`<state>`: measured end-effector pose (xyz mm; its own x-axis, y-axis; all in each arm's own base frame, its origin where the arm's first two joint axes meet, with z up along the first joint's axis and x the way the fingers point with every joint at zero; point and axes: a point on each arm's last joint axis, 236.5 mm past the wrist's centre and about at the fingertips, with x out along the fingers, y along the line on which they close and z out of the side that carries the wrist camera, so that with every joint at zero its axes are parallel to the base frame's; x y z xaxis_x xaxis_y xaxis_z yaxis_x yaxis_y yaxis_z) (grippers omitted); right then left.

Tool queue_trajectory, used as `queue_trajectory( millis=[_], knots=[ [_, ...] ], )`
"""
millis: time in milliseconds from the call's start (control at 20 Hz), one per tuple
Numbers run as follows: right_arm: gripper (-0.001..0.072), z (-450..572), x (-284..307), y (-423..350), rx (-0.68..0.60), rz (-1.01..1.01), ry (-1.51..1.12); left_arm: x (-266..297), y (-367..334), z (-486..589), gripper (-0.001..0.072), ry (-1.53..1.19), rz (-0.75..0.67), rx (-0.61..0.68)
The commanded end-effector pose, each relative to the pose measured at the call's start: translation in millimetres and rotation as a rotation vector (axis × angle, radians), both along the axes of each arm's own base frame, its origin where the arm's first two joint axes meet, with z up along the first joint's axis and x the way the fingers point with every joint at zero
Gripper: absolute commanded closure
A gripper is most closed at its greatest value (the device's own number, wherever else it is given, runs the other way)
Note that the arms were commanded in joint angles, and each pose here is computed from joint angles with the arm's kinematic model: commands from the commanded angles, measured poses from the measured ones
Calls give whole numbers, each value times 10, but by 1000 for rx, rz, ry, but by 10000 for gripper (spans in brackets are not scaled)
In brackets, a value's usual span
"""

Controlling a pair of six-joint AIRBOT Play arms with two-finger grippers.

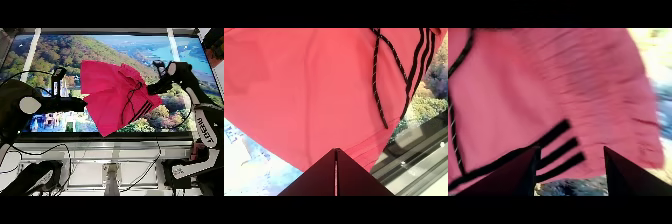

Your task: Fold the clothes and pants, and hang the long-sleeved shirts on hangers.

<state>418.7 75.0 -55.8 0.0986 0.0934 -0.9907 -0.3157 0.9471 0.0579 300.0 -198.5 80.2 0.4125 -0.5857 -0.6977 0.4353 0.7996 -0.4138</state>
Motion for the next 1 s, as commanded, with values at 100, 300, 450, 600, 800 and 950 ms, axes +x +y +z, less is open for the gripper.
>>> queue_trajectory(
  millis=[100, 300, 450, 600, 800, 950],
  knots=[
    [266, -226, 25, 50, -176, 243, -21, 1, 4, 2, 697, -1, 1, 0],
    [266, -284, 66, -130, -293, 297, -17, 1, 4, 2, 697, -6, -5, 3],
    [266, -296, 79, -168, -311, 303, -17, 1, 4, 2, 697, -6, -5, 3],
    [266, -291, 74, -198, -324, 306, -12, 1, 4, 2, 697, -6, -5, 3],
    [266, -312, 26, -211, -326, 305, 11, 1, 4, 2, 697, -6, -5, 3],
    [266, -443, -34, -230, -331, 298, 55, 0, 4, 2, 697, -5, -5, 3]
  ],
)
